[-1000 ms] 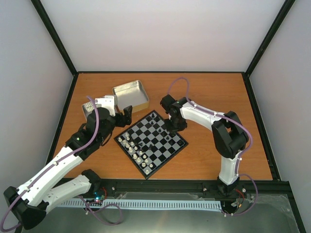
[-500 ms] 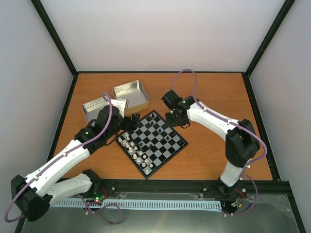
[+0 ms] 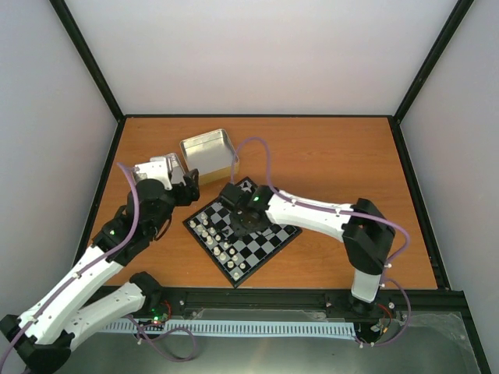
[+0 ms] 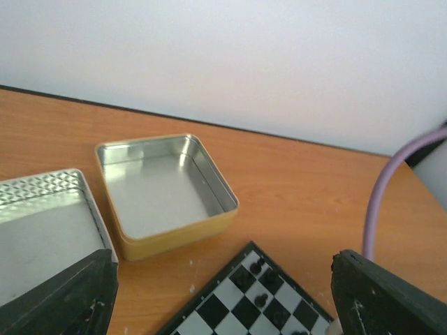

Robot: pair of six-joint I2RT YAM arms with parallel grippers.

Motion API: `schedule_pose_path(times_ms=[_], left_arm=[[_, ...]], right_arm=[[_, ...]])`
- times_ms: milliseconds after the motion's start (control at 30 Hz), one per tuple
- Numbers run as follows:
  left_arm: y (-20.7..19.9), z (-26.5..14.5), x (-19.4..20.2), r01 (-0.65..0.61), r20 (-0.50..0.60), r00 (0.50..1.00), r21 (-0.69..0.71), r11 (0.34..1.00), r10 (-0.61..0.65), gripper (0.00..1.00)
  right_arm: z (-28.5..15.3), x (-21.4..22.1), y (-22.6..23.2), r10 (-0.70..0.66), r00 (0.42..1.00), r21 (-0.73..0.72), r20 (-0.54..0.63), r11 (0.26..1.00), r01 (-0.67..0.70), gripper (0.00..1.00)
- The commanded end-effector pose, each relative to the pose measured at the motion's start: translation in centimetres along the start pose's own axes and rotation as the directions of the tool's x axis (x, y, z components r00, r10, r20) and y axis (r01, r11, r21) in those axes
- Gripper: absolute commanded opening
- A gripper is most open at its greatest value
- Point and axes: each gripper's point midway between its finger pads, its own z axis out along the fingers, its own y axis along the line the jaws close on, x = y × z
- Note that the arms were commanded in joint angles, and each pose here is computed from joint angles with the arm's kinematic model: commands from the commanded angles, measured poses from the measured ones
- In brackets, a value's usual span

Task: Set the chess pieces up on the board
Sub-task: Pick up the chess piece from the chessboard.

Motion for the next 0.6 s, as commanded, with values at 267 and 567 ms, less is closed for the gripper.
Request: schedule_pose_path(times_ms=[267,567], left_arm=[[3.6,-4.0,-5.3,0.17,0.252,0.958,-0.13,0.977,-0.134,0.85],[4.0,-3.9,-4.7,0.165,0.245,0.961,-0.143,0.976,-0.126,0.86]], right_arm=[[3.6,-0.2,1.7,0.024,0.999,0.102,0.026,0.994,-0.027,0.44],[5.6,1.2,0.8,0.006,0.999,0.165,-0.037,0.986,0.0,0.44]])
